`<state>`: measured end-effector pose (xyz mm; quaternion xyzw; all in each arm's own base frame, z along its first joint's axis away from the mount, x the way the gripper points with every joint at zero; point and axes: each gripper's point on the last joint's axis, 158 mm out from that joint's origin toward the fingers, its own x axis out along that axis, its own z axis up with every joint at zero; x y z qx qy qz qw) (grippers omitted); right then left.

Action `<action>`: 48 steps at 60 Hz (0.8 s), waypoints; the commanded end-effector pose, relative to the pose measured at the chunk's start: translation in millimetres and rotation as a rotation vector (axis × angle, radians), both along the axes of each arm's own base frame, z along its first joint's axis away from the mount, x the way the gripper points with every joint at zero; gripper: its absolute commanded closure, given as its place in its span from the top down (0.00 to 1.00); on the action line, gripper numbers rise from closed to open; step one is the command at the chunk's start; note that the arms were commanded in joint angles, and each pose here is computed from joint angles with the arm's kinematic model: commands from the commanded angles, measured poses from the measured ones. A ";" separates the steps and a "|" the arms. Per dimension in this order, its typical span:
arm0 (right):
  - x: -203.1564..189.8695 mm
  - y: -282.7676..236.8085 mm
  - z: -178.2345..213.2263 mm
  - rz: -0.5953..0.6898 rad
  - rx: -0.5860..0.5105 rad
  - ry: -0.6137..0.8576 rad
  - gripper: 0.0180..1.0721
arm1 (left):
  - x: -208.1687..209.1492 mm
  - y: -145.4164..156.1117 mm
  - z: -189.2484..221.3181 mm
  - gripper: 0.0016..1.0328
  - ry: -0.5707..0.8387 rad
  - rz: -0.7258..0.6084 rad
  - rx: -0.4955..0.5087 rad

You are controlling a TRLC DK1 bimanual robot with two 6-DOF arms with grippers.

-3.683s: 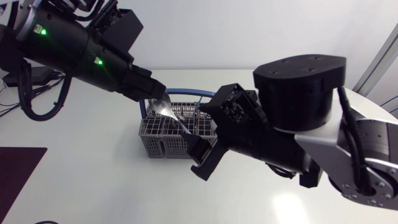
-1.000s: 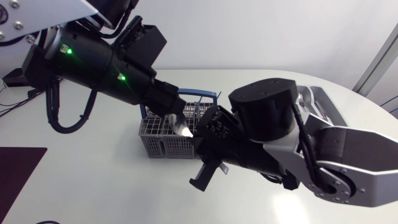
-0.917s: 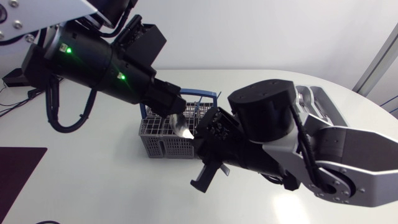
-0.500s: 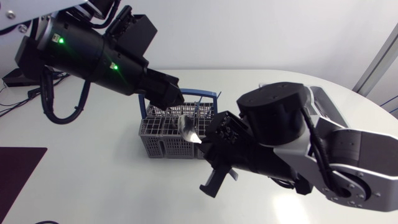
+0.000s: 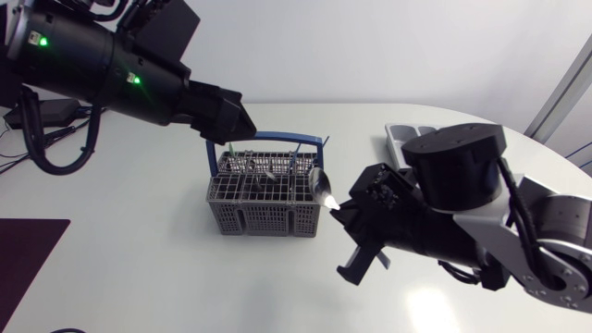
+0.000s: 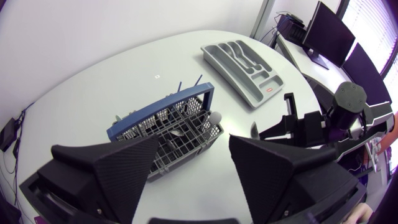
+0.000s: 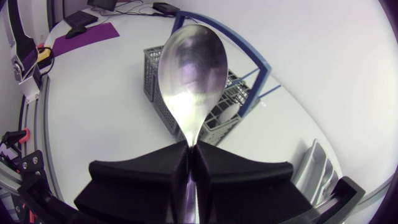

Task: Unload the cutlery basket into the drawer organizer.

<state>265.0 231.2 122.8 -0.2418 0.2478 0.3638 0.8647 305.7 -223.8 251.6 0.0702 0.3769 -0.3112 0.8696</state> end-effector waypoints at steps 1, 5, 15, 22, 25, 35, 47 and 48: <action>7.3 -20.6 -6.9 -0.044 -0.028 0.003 0.10 | 1.7 1.9 20.4 0.78 -0.040 0.015 -0.033; 16.9 -35.7 -8.4 -0.088 -0.039 0.005 0.10 | 2.1 2.7 17.9 0.78 -0.038 0.016 -0.026; 44.8 -76.3 -11.8 -0.214 -0.055 0.018 0.10 | 3.5 4.2 9.6 0.79 -0.035 0.017 0.004; 62.1 -102.6 -16.5 -0.294 -0.062 0.040 0.10 | 2.4 2.9 2.1 0.82 -0.036 0.000 0.035; 69.7 -113.0 -18.2 -0.325 -0.067 0.048 0.10 | 0.9 2.5 -0.8 0.84 -0.043 -0.004 0.055; 97.4 -149.6 -21.0 -0.437 -0.064 0.078 0.10 | -5.6 -1.8 -10.1 0.84 -0.050 -0.038 0.098; 128.0 -183.0 -22.2 -0.537 -0.063 0.097 0.10 | -15.6 -4.9 -16.7 0.84 -0.059 -0.073 0.130; 131.2 -185.7 -22.4 -0.545 -0.063 0.099 0.10 | -16.6 -4.8 -16.9 0.84 -0.062 -0.076 0.133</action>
